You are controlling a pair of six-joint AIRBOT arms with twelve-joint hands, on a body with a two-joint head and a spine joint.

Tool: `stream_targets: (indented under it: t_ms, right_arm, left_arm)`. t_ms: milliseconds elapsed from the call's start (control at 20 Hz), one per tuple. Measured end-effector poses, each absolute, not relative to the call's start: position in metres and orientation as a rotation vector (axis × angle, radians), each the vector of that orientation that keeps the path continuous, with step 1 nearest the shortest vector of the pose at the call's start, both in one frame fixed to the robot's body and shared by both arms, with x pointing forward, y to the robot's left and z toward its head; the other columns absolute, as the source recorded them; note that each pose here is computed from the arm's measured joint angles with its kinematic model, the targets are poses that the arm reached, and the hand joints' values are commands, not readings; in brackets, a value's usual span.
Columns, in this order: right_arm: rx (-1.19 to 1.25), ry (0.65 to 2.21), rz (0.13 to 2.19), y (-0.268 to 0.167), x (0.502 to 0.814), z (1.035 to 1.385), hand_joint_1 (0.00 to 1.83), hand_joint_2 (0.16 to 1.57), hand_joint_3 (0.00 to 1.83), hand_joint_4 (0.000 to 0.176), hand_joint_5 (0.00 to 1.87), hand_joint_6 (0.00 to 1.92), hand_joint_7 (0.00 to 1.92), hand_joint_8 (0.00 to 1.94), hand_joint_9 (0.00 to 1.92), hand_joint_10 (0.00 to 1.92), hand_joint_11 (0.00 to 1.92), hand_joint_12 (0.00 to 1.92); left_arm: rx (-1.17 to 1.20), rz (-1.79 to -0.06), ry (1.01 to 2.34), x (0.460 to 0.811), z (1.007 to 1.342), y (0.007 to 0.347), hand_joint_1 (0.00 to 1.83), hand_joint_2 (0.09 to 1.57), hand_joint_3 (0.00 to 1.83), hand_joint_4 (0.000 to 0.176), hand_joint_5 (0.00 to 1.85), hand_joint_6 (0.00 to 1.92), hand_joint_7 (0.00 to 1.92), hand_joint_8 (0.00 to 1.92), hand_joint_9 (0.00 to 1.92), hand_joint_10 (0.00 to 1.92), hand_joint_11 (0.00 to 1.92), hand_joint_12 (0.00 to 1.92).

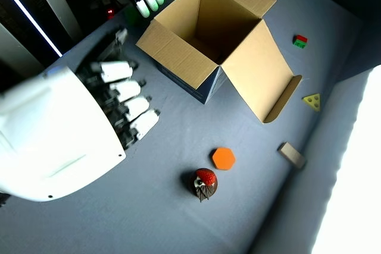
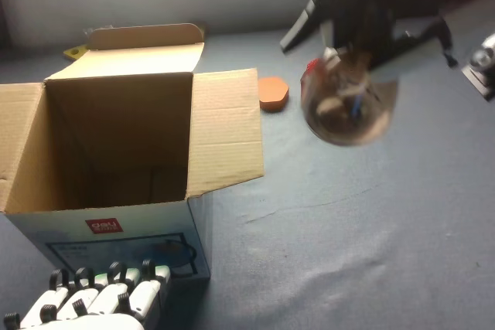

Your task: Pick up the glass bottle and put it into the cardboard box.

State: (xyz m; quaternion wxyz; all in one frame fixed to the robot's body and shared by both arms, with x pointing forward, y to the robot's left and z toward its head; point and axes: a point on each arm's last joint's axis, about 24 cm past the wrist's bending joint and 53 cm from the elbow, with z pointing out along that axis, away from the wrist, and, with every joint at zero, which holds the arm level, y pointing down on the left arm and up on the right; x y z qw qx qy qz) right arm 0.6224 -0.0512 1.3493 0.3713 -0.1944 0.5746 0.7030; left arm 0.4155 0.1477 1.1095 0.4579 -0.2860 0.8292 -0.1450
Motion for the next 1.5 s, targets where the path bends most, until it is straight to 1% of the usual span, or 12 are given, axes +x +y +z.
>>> stream_targets:
  t_ms: [350, 400, 500, 750, 850, 1000, 1100, 1150, 1350, 1500]
  right_arm:
    - [-0.553, 1.421, 1.821, -0.024, 0.621, 1.375, 1.27, 1.09, 0.00, 0.000, 0.92, 0.97, 1.15, 0.91, 1.05, 1.12, 0.85, 1.56]
    - [-0.552, 1.408, 1.825, -0.021, 0.622, 1.381, 1.27, 1.09, 0.00, 0.000, 0.92, 0.97, 1.15, 0.91, 1.05, 1.12, 0.86, 1.56]
    - [-0.547, 1.389, 1.838, -0.015, 0.622, 1.390, 1.27, 1.09, 0.00, 0.000, 0.92, 0.97, 1.15, 0.91, 1.05, 1.12, 0.86, 1.56]
    - [-0.565, 1.377, 1.852, 0.005, 0.619, 1.399, 1.27, 1.09, 0.00, 0.000, 0.92, 0.97, 1.15, 0.93, 1.02, 1.15, 0.84, 1.58]
    - [-0.556, 1.365, 1.877, 0.020, 0.618, 1.405, 1.27, 1.09, 0.00, 0.000, 0.92, 0.97, 1.14, 0.93, 1.02, 1.15, 0.84, 1.58]
    - [-0.597, 1.364, 1.888, 0.049, 0.611, 1.404, 1.27, 1.09, 0.00, 0.000, 0.91, 0.97, 1.14, 0.93, 1.03, 1.15, 0.85, 1.58]
    - [-0.621, 1.351, 1.894, 0.067, 0.605, 1.405, 1.27, 1.10, 0.00, 0.000, 0.91, 0.98, 1.13, 0.96, 1.02, 1.19, 0.85, 1.59]
    - [-0.616, 1.346, 1.904, 0.075, 0.604, 1.406, 1.27, 1.10, 0.00, 0.000, 0.91, 0.98, 1.13, 0.95, 1.02, 1.19, 0.86, 1.57]
    - [-0.611, 1.358, 1.885, 0.104, 0.604, 1.398, 1.27, 1.10, 0.00, 0.000, 0.91, 0.98, 1.14, 0.93, 1.02, 1.16, 0.85, 1.57]
    - [-0.614, 1.357, 1.861, 0.126, 0.603, 1.394, 1.27, 1.11, 0.00, 0.000, 0.89, 1.01, 1.11, 1.00, 1.00, 1.21, 0.81, 1.63]
  left_arm:
    - [-0.694, -0.358, 2.040, 0.417, 1.109, 0.147, 0.19, 1.34, 0.00, 0.026, 0.11, 0.00, 0.11, 0.00, 0.11, 0.01, 0.00, 0.34]
    - [-0.693, -0.360, 2.041, 0.417, 1.109, 0.147, 0.19, 1.34, 0.00, 0.027, 0.10, 0.00, 0.11, 0.00, 0.11, 0.00, 0.00, 0.31]
    - [-0.687, -0.368, 2.033, 0.418, 1.110, 0.146, 0.19, 1.34, 0.00, 0.027, 0.10, 0.00, 0.11, 0.00, 0.11, 0.00, 0.00, 0.30]
    - [-0.684, -0.372, 2.029, 0.419, 1.111, 0.145, 0.19, 1.34, 0.00, 0.027, 0.11, 0.00, 0.13, 0.00, 0.12, 0.01, 0.00, 0.32]
    - [-0.677, -0.375, 2.028, 0.420, 1.111, 0.144, 0.19, 1.34, 0.00, 0.027, 0.11, 0.00, 0.12, 0.00, 0.12, 0.01, 0.00, 0.29]
    - [-0.678, -0.382, 2.037, 0.418, 1.109, 0.143, 0.18, 1.35, 0.00, 0.027, 0.11, 0.00, 0.13, 0.00, 0.12, 0.01, 0.00, 0.28]
    - [-0.678, -0.382, 2.037, 0.418, 1.109, 0.143, 0.17, 1.35, 0.00, 0.027, 0.09, 0.00, 0.09, 0.00, 0.12, 0.00, 0.00, 0.27]
    - [-0.678, -0.381, 2.037, 0.418, 1.109, 0.143, 0.18, 1.35, 0.00, 0.026, 0.12, 0.01, 0.11, 0.01, 0.12, 0.00, 0.00, 0.28]
    - [-0.678, -0.382, 2.037, 0.418, 1.109, 0.142, 0.19, 1.35, 0.00, 0.026, 0.12, 0.01, 0.12, 0.01, 0.11, 0.00, 0.00, 0.28]
    - [-0.678, -0.381, 2.037, 0.418, 1.109, 0.143, 0.19, 1.35, 0.00, 0.025, 0.11, 0.01, 0.12, 0.01, 0.11, 0.00, 0.00, 0.28]
